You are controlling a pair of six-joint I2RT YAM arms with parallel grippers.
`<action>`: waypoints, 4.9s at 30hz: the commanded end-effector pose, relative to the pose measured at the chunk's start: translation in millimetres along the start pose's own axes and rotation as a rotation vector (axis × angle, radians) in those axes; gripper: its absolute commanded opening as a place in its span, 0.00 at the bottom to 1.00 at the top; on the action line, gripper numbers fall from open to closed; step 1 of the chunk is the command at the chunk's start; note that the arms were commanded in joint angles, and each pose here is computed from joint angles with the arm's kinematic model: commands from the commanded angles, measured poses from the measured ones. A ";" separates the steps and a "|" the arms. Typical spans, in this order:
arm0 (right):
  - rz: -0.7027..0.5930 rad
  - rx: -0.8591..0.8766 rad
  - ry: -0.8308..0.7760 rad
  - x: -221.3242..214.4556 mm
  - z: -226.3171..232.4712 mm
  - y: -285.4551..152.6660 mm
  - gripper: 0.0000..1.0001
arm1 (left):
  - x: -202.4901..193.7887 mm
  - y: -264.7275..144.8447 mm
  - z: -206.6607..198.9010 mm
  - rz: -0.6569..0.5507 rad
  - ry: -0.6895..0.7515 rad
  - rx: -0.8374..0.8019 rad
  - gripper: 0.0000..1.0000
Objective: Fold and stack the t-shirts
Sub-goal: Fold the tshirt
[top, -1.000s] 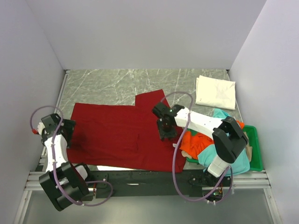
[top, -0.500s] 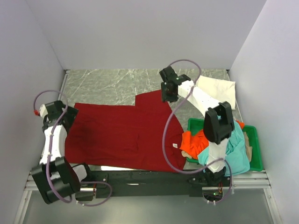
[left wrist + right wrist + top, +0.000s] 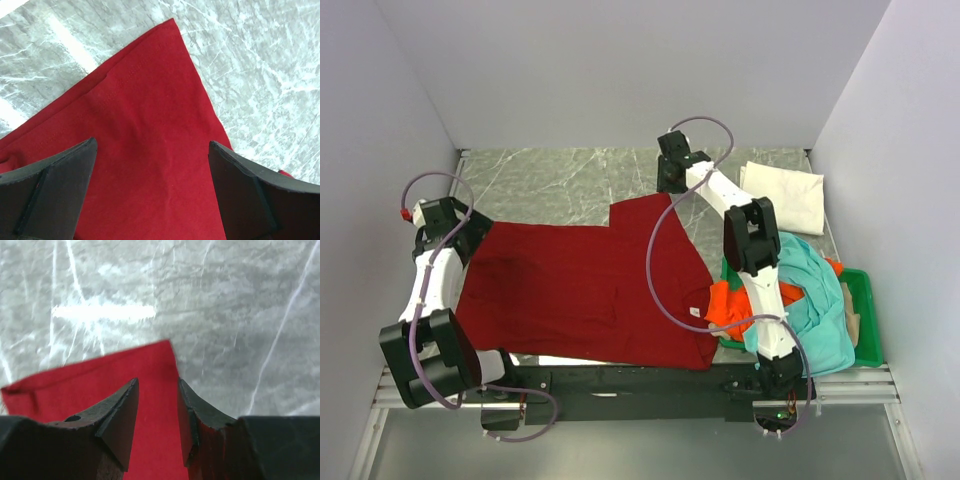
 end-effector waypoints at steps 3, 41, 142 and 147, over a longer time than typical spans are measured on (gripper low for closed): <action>-0.110 -0.008 0.011 32.3 -4.9 13.1 0.44 | 9.0 1.6 -22.7 0.006 0.070 -0.076 0.99; 0.039 -0.025 0.013 -5.7 -12.9 28.1 0.00 | 21.2 58.7 -36.2 0.074 0.231 0.040 0.93; -0.096 0.039 0.187 51.9 -56.2 -9.2 0.00 | -11.8 174.2 -87.7 0.256 0.390 0.088 0.26; -0.090 0.050 0.197 50.1 -54.4 -8.3 0.00 | -12.9 176.2 -90.9 0.222 0.415 0.102 0.35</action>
Point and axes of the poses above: each gripper's point midway between its finger pads, its own y axis out along the fingers, its own z axis along the line the jaws close on, x = y × z, the point moved 5 cm from there along -y, back along the fingers, and after that the axes turned 15 degrees about -y, right-handed, at the moved point
